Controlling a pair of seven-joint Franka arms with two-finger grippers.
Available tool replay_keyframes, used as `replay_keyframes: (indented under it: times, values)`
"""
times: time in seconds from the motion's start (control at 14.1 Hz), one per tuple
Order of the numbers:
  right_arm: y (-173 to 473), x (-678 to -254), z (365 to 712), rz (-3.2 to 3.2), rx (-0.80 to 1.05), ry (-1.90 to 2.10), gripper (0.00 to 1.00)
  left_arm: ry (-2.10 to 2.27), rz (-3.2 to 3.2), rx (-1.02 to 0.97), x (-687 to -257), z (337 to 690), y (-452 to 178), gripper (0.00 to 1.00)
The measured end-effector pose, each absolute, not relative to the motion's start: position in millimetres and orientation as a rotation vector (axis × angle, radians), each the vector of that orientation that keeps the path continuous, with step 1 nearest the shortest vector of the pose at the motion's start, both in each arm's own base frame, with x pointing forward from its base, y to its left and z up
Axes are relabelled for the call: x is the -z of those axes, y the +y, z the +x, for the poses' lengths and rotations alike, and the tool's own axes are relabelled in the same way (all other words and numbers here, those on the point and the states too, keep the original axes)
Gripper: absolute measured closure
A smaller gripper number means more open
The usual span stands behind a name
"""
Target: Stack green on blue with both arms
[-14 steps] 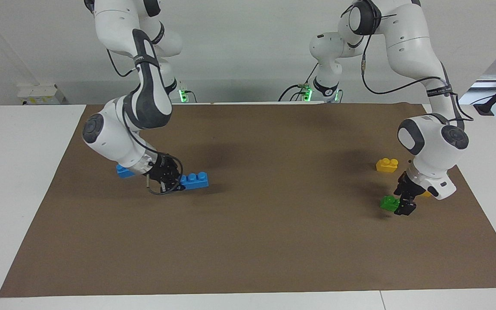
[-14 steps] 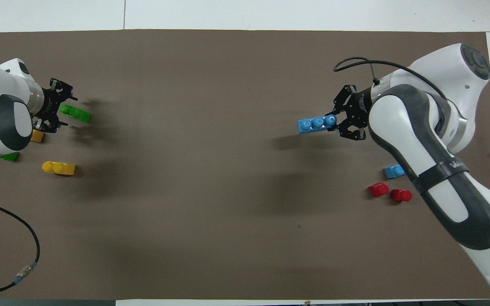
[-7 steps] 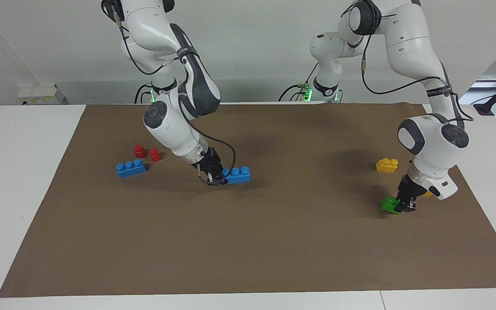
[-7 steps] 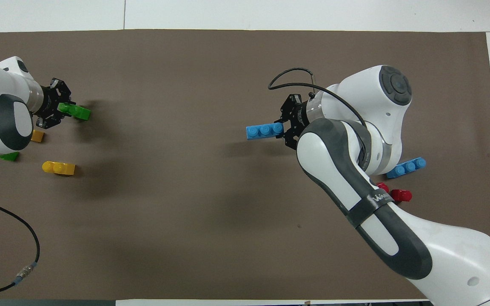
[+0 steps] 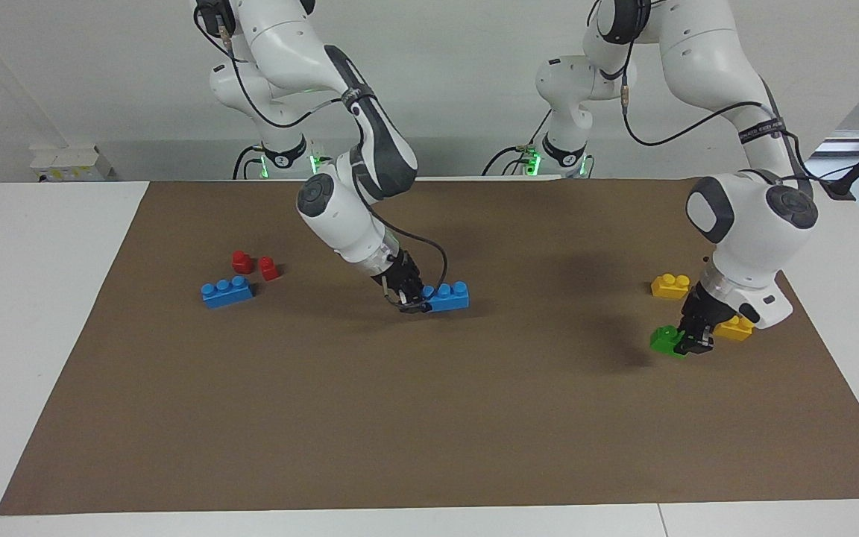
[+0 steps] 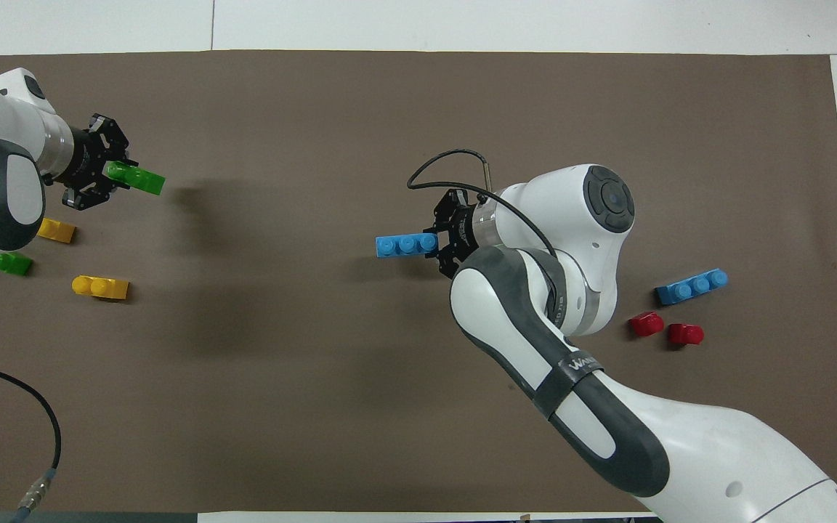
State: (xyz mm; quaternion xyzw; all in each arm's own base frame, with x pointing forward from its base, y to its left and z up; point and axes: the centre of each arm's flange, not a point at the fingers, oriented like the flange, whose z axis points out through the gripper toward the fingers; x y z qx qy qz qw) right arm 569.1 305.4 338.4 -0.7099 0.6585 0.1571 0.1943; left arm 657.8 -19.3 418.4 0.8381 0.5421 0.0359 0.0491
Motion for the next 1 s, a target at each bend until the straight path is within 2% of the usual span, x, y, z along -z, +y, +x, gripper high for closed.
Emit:
replay_keyframes:
  times: [0.21,0.43,0.71,1.0]
  values:
    - [313.8,-323.3,559.8,-1.997,-0.439,1.854,0.65,1.729,2.497,-0.075,-455.0,639.4,-72.4,0.66]
    - [328.2,-306.8,551.7,-1.98,-0.426,1.885,0.65,1.823,2.446,-0.063,-473.1,618.8,-139.3,0.66]
    - [342.5,-298.4,543.3,-1.96,-0.436,1.925,0.65,1.923,2.395,-0.061,-470.6,587.4,-231.6,0.66]
    - [339.9,-295.4,542.8,-1.958,-0.437,1.936,0.65,1.972,2.412,-0.085,-453.5,550.6,-289.9,0.66]
